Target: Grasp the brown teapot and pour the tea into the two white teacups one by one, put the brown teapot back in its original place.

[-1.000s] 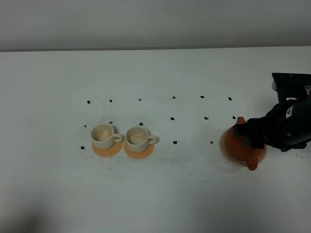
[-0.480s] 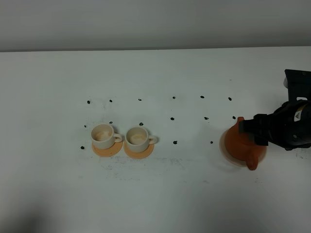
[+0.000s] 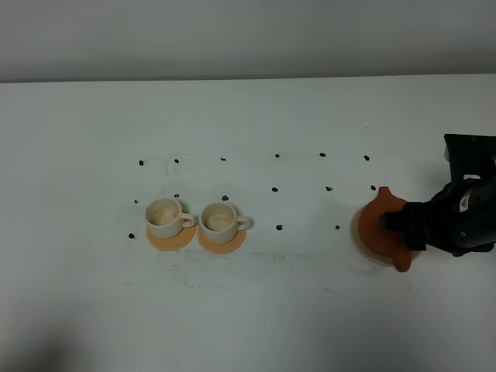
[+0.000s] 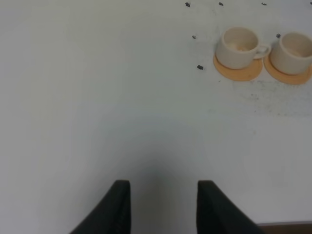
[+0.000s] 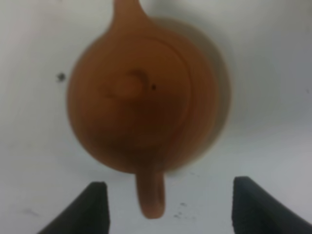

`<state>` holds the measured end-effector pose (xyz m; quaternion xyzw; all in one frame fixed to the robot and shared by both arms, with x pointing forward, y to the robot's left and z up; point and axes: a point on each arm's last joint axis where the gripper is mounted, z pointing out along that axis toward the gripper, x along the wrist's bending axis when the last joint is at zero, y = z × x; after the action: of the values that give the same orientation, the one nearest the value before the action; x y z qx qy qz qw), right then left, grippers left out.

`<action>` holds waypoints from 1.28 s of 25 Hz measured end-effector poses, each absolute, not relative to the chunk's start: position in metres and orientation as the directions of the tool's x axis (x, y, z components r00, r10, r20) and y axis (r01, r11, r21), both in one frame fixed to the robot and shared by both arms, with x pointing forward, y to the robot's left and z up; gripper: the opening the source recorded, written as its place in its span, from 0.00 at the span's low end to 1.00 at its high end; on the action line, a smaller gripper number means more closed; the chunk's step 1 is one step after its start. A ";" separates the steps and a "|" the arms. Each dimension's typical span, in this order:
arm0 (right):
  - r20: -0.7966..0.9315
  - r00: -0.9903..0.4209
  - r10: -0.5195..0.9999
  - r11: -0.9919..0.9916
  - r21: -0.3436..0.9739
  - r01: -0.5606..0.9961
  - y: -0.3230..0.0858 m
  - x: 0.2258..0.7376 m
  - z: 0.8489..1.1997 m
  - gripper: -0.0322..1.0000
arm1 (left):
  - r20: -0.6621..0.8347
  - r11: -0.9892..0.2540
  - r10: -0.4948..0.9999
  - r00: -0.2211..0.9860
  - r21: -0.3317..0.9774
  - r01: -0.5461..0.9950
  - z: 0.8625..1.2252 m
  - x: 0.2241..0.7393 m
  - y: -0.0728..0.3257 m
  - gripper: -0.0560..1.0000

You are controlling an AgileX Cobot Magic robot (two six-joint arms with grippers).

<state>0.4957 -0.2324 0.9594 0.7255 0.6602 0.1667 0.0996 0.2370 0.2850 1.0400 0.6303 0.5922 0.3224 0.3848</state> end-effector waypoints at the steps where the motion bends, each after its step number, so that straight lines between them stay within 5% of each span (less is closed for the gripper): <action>1: 0.103 0.069 0.992 -0.102 0.358 0.928 -0.232 0.497 0.956 0.54 | -0.049 -0.002 0.995 0.091 0.867 0.498 1.040 0.237 0.285 0.35; 32: 0.030 0.000 1.000 -0.010 0.322 0.947 -0.223 0.507 0.936 0.54 | -0.049 -0.002 0.995 0.091 0.867 0.498 1.040 0.237 0.285 0.35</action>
<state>0.5074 -0.2229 0.9356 0.6995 0.6956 0.1259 0.1048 0.2370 0.2850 1.0400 0.6303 0.5922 0.3224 0.3848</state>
